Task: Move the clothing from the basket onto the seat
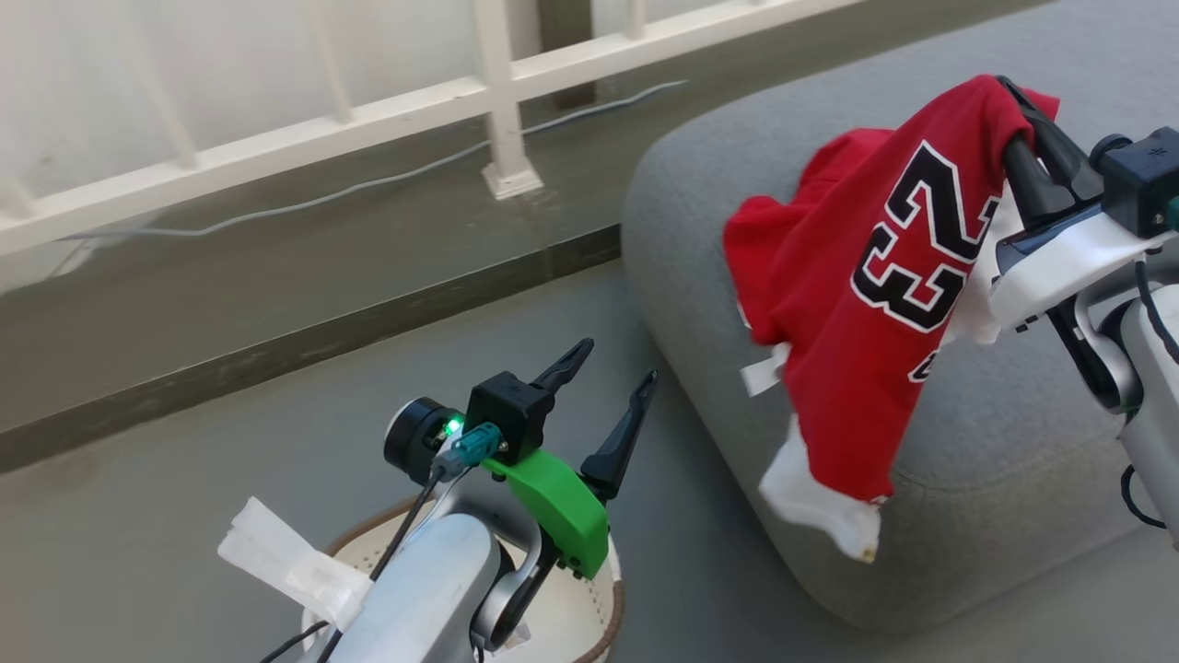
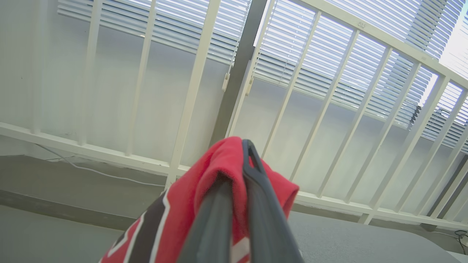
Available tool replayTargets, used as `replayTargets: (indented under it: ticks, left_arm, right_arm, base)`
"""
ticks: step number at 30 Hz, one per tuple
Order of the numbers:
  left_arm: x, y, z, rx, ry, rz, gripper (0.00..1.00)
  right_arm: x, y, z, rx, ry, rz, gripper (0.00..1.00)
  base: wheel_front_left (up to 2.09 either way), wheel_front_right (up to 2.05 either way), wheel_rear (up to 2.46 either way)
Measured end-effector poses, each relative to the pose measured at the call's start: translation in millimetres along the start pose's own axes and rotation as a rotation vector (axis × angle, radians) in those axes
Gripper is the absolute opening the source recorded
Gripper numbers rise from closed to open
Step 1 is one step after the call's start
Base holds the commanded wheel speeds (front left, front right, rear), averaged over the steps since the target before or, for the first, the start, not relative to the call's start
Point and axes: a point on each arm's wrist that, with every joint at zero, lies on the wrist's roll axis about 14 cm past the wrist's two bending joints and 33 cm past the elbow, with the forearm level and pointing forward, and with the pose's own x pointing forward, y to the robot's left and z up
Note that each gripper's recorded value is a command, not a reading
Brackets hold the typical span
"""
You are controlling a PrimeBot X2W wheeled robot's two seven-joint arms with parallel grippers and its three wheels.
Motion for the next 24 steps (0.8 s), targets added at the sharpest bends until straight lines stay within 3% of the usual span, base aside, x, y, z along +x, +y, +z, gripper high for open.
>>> replayTargets:
  ticks: [15,19,24]
  left_arm:
    - [27,-57,-25,-0.059,0.055,-0.218,1.0]
    - [29,-58,-29,-0.056,0.06,-0.237,1.0]
    - [33,-53,-28,-0.063,0.055,-0.245,1.0]
  right_arm:
    - [-55,-70,-16,-0.073,0.116,-0.174,0.0]
    - [-50,-82,-17,-0.076,0.131,-0.198,0.0]
    - [-20,-99,13,-0.095,0.054,-0.221,0.0]
  base:
    - [0.0,0.0,0.0]
    - [0.0,0.0,0.0]
    - [0.0,0.0,0.0]
